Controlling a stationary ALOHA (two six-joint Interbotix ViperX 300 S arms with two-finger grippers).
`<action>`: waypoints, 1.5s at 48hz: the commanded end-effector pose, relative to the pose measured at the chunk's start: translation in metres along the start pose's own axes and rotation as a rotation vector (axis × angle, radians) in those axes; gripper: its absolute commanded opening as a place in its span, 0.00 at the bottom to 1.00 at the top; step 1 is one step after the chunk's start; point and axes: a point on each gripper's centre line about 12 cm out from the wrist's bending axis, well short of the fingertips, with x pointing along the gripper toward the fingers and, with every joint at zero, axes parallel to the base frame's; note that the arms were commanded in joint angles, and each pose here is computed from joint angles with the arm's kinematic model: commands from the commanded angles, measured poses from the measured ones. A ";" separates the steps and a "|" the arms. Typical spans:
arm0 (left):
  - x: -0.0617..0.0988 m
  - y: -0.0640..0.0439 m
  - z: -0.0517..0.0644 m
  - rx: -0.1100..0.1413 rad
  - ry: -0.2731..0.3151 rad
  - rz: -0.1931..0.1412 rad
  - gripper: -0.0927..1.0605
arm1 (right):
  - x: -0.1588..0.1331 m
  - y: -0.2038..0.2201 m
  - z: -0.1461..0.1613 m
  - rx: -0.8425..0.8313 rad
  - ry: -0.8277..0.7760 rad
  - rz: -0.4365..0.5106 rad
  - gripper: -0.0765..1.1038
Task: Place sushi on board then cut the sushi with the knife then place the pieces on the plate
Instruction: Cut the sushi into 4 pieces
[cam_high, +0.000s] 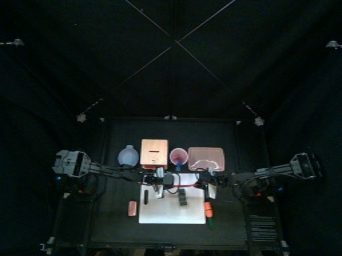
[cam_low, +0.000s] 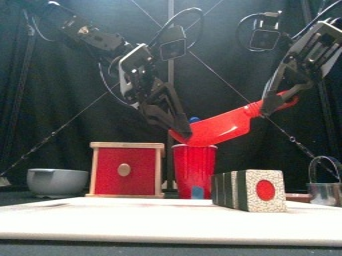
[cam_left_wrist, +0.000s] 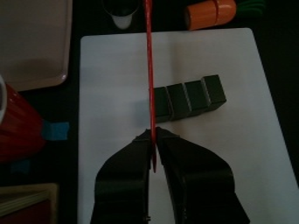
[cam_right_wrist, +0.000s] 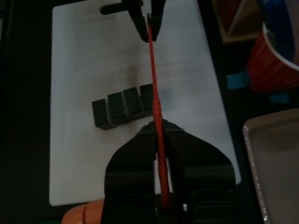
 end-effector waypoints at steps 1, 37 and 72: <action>-0.003 -0.002 0.013 0.000 -0.037 -0.003 0.51 | 0.002 0.003 0.000 0.024 0.003 0.014 0.35; 0.013 -0.029 0.005 -0.045 -0.003 -0.056 0.51 | 0.019 0.001 -0.031 0.094 0.124 -0.001 0.35; 0.024 -0.033 -0.006 -0.077 0.031 -0.063 0.51 | 0.031 -0.003 -0.038 0.088 0.175 -0.025 0.35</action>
